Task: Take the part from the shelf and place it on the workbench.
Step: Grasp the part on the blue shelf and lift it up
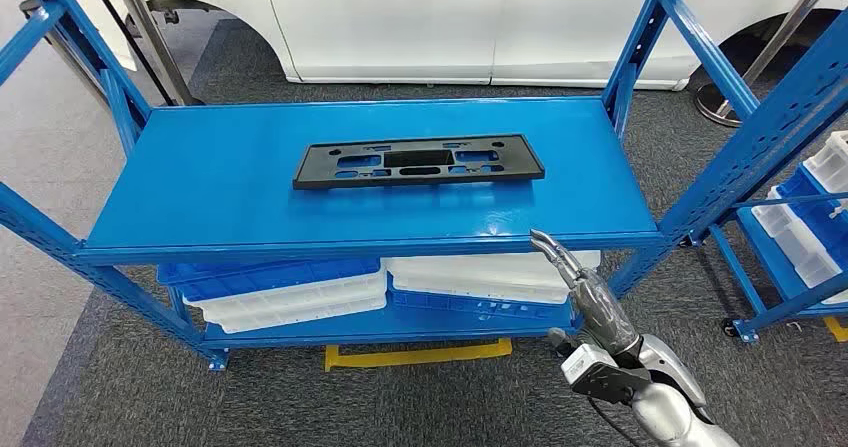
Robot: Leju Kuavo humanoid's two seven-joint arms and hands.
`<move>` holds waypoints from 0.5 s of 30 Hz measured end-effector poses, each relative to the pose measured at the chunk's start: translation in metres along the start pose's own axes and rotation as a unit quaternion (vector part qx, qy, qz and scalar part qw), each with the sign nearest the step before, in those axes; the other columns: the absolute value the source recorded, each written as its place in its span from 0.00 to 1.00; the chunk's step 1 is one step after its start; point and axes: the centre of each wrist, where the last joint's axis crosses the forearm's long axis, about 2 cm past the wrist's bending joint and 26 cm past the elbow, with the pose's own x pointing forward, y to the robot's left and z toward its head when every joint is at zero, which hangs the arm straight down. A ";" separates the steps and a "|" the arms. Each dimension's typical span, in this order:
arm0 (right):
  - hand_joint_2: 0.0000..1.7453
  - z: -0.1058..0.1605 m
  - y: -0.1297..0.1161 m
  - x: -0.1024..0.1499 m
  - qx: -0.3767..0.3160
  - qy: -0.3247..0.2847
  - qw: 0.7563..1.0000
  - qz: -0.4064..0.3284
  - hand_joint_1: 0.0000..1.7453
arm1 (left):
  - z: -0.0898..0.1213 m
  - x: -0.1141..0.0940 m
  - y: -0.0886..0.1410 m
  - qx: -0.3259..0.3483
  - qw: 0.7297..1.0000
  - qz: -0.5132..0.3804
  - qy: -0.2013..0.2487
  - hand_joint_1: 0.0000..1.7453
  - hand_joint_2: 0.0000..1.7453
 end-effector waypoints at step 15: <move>0.00 -0.001 0.004 0.000 0.012 -0.003 1.000 -0.001 0.00 | -0.001 0.002 -0.006 -0.006 1.000 -0.005 -0.003 0.00 0.00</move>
